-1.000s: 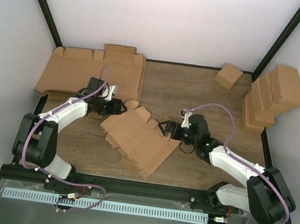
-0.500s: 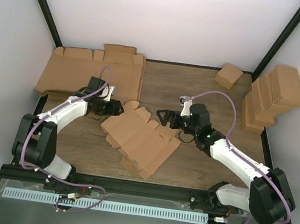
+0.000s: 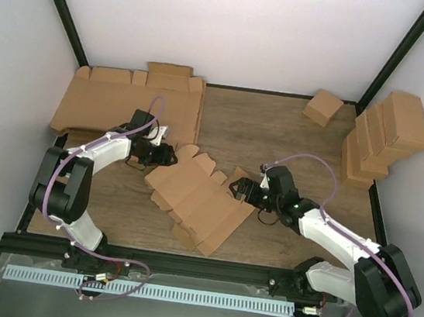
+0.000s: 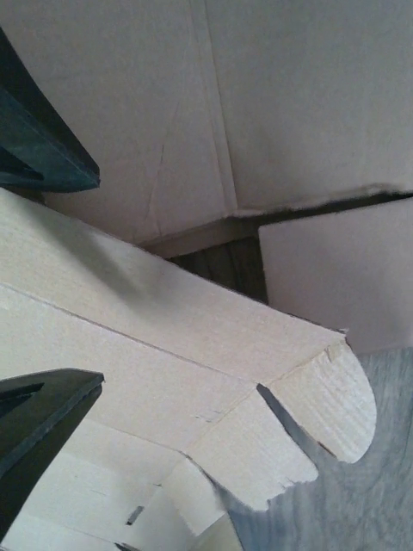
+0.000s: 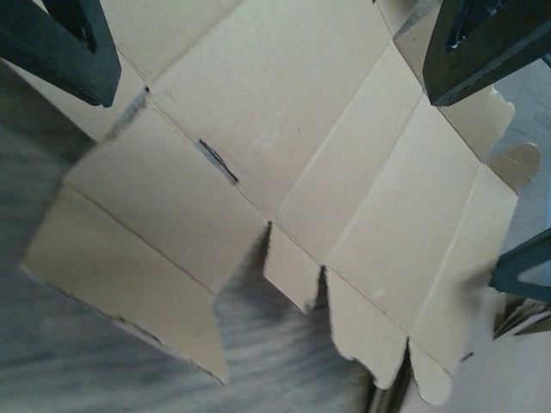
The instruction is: Fold the paper box
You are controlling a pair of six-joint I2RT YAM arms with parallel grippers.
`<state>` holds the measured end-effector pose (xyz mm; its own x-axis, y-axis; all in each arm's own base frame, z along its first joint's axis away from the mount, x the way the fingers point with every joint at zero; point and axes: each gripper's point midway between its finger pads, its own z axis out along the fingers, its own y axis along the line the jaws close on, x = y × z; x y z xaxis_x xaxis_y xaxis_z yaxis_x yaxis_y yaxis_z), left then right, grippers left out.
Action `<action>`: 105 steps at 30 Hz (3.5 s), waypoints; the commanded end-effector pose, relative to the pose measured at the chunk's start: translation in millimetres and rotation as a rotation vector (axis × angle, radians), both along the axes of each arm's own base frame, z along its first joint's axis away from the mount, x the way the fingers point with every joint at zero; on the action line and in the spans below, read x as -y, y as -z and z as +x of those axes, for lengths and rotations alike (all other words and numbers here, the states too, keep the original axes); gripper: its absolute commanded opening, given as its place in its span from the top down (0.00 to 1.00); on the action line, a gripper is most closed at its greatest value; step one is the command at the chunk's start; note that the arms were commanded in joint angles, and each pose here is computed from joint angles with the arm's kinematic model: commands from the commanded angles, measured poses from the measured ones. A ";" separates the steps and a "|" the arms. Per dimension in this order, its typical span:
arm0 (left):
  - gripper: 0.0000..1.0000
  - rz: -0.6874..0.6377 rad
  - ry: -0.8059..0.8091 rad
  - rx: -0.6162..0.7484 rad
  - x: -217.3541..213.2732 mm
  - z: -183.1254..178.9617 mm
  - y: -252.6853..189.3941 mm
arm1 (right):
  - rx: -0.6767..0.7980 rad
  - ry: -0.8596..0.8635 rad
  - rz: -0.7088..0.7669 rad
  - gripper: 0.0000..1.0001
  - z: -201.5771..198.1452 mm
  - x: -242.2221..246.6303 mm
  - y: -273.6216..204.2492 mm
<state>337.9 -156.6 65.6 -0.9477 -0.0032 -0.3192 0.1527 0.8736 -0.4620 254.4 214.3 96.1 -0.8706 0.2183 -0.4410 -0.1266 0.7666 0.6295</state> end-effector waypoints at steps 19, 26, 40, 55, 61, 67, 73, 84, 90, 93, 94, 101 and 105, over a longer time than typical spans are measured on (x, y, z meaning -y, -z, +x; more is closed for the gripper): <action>0.56 -0.187 0.086 0.000 24.1 -27.9 -37.3 | -0.412 0.195 0.007 0.31 -81.6 43.2 58.7; 0.56 -0.246 0.112 -0.025 28.9 -48.4 -38.5 | -0.400 0.173 0.053 0.52 -75.1 32.8 60.9; 0.74 -0.152 0.122 -0.030 27.0 -64.6 -32.6 | -0.278 0.106 -0.045 0.54 -47.1 27.3 57.2; 0.96 -0.031 0.036 0.220 -2.9 -58.9 -92.5 | 0.048 -0.106 -0.154 0.28 2.8 10.2 -8.4; 0.96 -0.075 0.049 0.333 -1.8 -65.2 -125.2 | 0.052 -0.171 0.002 0.12 4.5 11.4 -21.4; 0.96 -0.127 0.095 0.393 6.6 -77.4 -144.4 | 0.110 -0.197 0.085 0.12 13.6 16.8 -37.2; 0.96 -0.159 0.125 0.455 12.2 -85.6 -162.3 | 0.087 -0.206 0.113 0.12 12.7 14.1 -32.0; 0.96 -0.173 0.183 0.506 21.1 -95.7 -176.7 | 0.325 -0.184 0.061 0.10 36.5 19.0 -94.3; 0.96 -0.200 0.159 0.598 19.2 -96.1 -199.9 | 0.325 -0.219 0.090 0.09 30.5 14.3 -104.8; 0.96 -0.227 0.166 0.616 22.4 -98.7 -203.2 | 0.315 -0.160 0.044 0.07 34.8 23.9 -96.8; 0.96 -0.234 0.177 0.616 24.8 -100.2 -202.9 | 0.317 -0.137 0.029 0.05 37.7 27.4 -95.7; 0.96 -0.212 0.225 0.610 32.8 -104.5 -197.8 | 0.410 -0.078 0.047 0.03 55.7 28.9 -132.7; 0.96 -0.217 0.275 0.605 41.2 -111.8 -195.1 | 0.499 -0.046 0.044 0.00 68.8 31.0 -155.7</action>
<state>230.7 -189.9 255.6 -0.6127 0.0557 -0.7884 0.5935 0.6911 -0.4124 301.0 187.7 198.5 -0.6973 0.1538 -0.7001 -0.4055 0.7208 0.5621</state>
